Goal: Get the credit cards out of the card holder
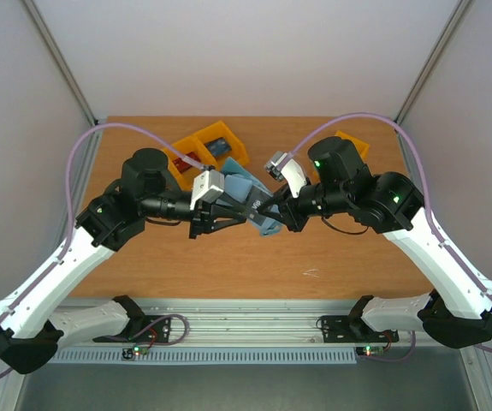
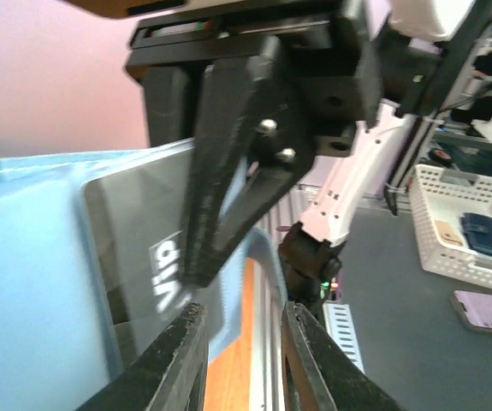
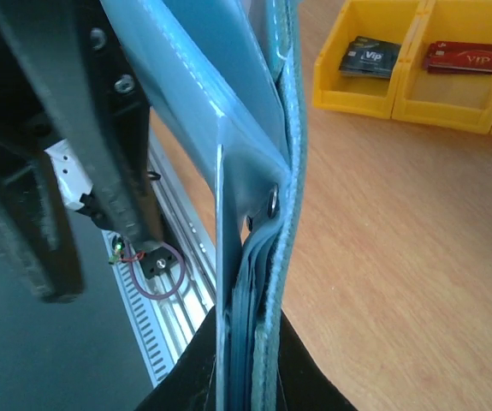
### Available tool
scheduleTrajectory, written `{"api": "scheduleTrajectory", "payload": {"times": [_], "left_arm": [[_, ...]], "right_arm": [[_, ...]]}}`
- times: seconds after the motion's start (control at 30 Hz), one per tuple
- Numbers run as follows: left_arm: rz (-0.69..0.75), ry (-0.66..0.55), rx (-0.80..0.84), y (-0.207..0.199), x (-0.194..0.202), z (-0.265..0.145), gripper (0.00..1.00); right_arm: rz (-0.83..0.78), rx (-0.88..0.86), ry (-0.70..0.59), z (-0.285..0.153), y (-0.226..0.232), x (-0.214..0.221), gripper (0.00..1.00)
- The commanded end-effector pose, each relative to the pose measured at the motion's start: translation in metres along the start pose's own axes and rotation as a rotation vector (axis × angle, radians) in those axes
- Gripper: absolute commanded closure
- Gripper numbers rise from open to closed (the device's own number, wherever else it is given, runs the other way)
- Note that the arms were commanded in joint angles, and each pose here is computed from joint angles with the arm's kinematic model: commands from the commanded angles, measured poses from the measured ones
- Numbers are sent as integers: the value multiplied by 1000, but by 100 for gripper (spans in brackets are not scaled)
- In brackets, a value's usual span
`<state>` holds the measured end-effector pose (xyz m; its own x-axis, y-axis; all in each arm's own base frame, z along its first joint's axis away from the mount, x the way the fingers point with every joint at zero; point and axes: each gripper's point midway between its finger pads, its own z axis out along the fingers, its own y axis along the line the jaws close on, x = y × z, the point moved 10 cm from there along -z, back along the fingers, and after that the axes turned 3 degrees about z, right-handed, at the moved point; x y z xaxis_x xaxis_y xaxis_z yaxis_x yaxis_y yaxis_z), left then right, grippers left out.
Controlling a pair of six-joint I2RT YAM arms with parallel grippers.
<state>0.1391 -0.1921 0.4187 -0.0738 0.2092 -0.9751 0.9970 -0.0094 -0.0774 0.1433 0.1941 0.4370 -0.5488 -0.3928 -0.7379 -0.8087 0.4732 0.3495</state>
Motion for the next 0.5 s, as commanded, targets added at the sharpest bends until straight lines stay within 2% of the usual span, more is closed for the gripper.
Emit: {"api": "scheduleTrajectory", "payload": {"times": [0.0, 0.3, 0.47], "left_arm": [[-2, -17, -135, 11, -5, 0, 74], [-12, 18, -192, 18, 3, 2, 74], [10, -2, -92, 15, 1, 8, 77]], "right_arm": [[-11, -36, -34, -8, 8, -6, 99], [-58, -153, -29, -8, 16, -5, 99], [-78, -196, -28, -6, 18, -7, 99]]}}
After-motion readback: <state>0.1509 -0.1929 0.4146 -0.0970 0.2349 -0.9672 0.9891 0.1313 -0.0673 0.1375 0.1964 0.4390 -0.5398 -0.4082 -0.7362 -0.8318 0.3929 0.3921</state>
